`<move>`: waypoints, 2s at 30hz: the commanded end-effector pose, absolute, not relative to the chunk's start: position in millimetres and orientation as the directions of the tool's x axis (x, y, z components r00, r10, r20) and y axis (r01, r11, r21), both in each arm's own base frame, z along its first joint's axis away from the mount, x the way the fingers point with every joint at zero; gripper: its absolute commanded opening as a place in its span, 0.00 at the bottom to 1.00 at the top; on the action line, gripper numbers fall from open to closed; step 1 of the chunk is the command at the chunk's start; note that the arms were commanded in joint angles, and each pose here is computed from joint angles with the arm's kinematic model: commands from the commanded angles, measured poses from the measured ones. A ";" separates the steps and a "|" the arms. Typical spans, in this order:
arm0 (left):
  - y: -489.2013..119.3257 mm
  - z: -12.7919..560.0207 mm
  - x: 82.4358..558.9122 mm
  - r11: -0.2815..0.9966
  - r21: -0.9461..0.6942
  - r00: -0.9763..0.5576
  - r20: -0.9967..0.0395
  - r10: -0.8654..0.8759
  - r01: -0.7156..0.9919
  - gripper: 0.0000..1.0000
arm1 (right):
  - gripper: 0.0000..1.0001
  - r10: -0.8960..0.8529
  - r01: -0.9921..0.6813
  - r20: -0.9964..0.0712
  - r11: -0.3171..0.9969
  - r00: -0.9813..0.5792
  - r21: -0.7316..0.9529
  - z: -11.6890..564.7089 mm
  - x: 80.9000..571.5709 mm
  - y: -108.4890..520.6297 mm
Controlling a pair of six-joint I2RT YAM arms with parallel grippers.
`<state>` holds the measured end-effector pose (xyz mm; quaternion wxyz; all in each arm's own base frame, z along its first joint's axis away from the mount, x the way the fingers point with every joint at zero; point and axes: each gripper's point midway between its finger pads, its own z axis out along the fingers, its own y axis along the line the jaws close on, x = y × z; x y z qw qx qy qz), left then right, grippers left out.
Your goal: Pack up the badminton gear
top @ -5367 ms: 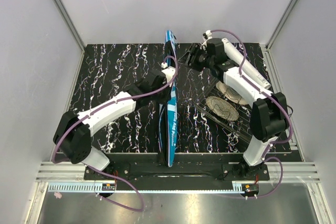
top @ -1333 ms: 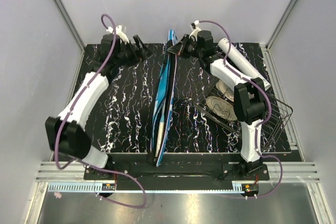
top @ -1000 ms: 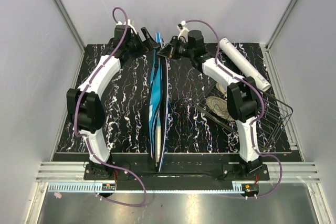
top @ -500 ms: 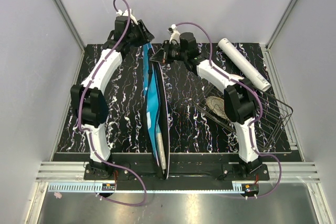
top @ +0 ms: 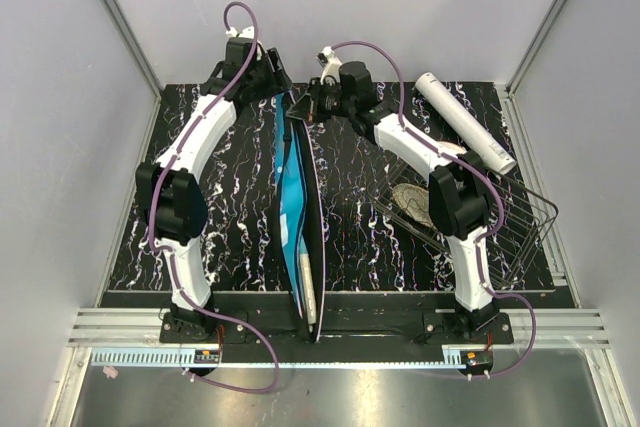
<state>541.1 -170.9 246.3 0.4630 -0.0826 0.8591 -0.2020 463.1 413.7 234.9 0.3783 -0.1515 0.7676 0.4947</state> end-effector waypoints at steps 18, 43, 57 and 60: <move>-174.3 290.4 539.6 0.906 -0.404 -0.478 -0.824 -0.303 0.123 0.00 | 0.32 0.320 -0.490 -0.641 0.439 -0.698 0.753 319.2 438.1 413.3; -173.9 294.1 532.3 0.895 -0.436 -0.485 -0.805 -0.341 0.094 0.00 | 0.32 0.312 -0.384 -0.562 0.479 -0.766 0.789 273.5 445.4 412.8; -174.0 295.9 532.2 0.894 -0.436 -0.483 -0.807 -0.340 0.101 0.00 | 0.30 0.282 -0.375 -0.557 0.502 -0.781 0.779 246.5 454.8 424.1; -175.0 293.5 531.6 0.893 -0.438 -0.490 -0.804 -0.338 0.103 0.00 | 0.29 0.288 -0.384 -0.568 0.502 -0.771 0.775 250.5 457.6 424.4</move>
